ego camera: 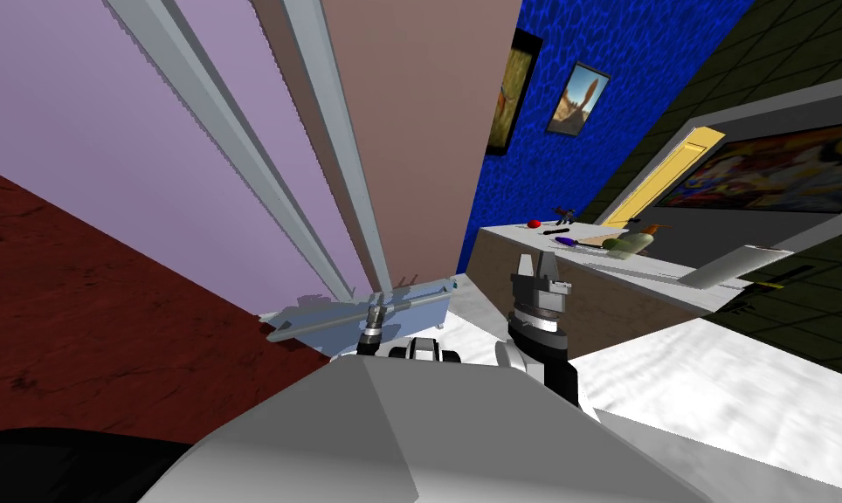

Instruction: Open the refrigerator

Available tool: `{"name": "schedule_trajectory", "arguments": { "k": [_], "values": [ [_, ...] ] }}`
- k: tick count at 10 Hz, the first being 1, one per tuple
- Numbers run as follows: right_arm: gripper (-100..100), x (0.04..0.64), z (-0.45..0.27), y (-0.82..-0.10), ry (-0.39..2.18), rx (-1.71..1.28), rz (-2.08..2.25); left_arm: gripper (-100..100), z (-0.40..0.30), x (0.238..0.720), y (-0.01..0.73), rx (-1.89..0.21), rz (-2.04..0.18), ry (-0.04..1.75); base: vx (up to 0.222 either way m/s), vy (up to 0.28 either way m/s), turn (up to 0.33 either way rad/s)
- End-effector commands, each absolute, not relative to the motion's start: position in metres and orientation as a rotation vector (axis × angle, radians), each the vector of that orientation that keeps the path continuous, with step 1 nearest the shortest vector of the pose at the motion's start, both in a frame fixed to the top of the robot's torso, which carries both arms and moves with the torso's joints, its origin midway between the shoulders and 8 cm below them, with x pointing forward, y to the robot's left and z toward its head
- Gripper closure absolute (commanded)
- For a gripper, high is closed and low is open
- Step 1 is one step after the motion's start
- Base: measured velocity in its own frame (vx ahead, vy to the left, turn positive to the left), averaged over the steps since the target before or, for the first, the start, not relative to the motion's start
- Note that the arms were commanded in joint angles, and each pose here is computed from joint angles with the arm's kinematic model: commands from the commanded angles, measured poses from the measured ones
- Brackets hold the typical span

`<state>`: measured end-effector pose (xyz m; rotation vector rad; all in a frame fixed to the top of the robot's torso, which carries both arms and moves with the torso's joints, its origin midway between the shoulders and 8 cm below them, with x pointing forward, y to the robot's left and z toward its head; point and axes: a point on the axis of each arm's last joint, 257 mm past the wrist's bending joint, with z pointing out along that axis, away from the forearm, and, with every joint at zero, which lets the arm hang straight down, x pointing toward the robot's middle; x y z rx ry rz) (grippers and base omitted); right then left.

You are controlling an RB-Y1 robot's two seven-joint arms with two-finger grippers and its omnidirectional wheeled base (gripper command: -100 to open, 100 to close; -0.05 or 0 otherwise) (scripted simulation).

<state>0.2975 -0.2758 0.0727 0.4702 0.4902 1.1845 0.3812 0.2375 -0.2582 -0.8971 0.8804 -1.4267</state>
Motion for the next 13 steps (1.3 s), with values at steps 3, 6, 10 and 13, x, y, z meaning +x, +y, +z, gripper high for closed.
{"name": "schedule_trajectory", "arguments": {
  "k": [3, 6, 10, 13],
  "values": [
    [0, 0.298, 0.073, -0.276, 0.49, 0.47, 1.185, -100, -0.259, 0.396, 0.244, -0.896, -1.474, 0.944, -0.024, 0.073, -0.078],
    [0, 0.298, 0.073, -0.276, 0.49, 0.47, 1.185, -100, -0.256, 0.412, 0.227, -0.96, -1.557, 0.927, -0.042, 0.129, -0.099],
    [0, 0.298, 0.073, -0.276, 0.49, 0.47, 1.185, -100, -0.253, 0.431, 0.213, -1.021, -1.651, 0.944, -0.057, 0.101, -0.1],
    [0, 0.298, 0.073, -0.276, 0.49, 0.47, 1.184, -100, -0.247, 0.444, 0.186, -1.098, -1.743, 0.899, -0.049, 0.113, -0.086]
  ]
}}
